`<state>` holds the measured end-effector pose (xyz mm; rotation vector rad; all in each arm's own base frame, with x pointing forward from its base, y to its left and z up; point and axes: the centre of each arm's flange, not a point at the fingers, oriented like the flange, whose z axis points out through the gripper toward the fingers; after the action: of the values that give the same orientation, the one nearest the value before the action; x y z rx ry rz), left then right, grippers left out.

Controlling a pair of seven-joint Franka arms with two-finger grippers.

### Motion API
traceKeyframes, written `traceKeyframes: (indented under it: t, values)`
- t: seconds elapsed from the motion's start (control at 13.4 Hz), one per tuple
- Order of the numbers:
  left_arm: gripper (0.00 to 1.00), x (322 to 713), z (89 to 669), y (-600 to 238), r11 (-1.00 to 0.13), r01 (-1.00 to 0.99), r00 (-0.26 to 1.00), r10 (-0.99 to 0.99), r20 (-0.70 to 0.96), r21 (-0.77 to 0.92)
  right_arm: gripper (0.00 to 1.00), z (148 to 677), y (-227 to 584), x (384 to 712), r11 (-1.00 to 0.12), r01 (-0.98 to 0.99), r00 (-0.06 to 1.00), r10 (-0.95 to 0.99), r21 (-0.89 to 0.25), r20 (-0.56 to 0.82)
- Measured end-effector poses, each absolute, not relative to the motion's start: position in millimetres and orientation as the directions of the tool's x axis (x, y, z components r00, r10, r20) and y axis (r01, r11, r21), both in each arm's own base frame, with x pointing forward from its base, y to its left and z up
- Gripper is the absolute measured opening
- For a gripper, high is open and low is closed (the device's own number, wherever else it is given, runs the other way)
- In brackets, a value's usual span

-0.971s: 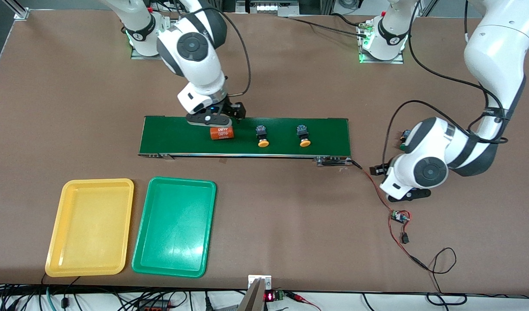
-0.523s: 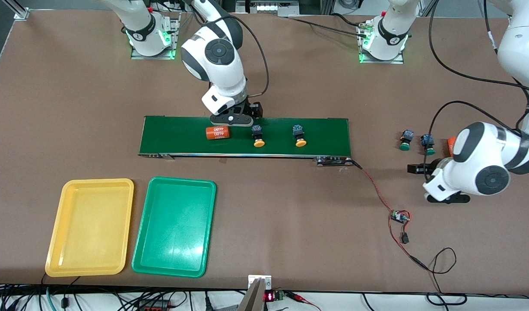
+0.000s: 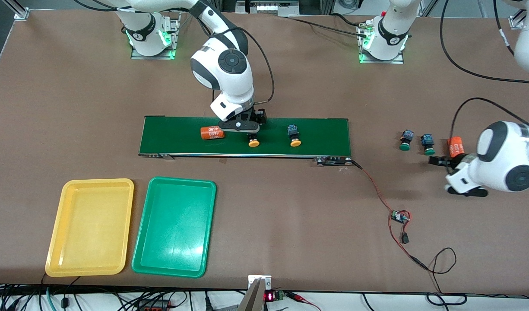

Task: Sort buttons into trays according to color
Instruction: 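Grasp a belt yellow button with the right gripper while the left grasps a cylinder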

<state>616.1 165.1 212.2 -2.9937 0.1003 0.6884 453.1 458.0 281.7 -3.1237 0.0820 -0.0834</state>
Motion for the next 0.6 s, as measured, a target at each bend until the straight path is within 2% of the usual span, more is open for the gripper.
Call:
traceKeyframes:
  t: [0.22,0.45,0.6]
  values:
    - [1.0,599.4,201.8,217.4,-0.992,-0.101,0.881,-0.054,-0.47,-0.076,1.0,267.8,459.0,455.7,-0.999,-0.042,0.998,-0.043,-0.014,0.055]
    - [1.0,588.5,189.4,229.6,-0.992,-0.114,0.882,-0.072,-0.465,-0.062,0.96,258.1,458.4,457.1,-0.999,-0.033,0.998,-0.033,-0.006,0.057]
    - [0.95,574.7,171.2,221.7,-0.997,-0.071,0.872,-0.061,-0.485,-0.003,0.78,249.5,456.2,458.2,-1.0,-0.015,0.998,-0.014,0.014,0.067]
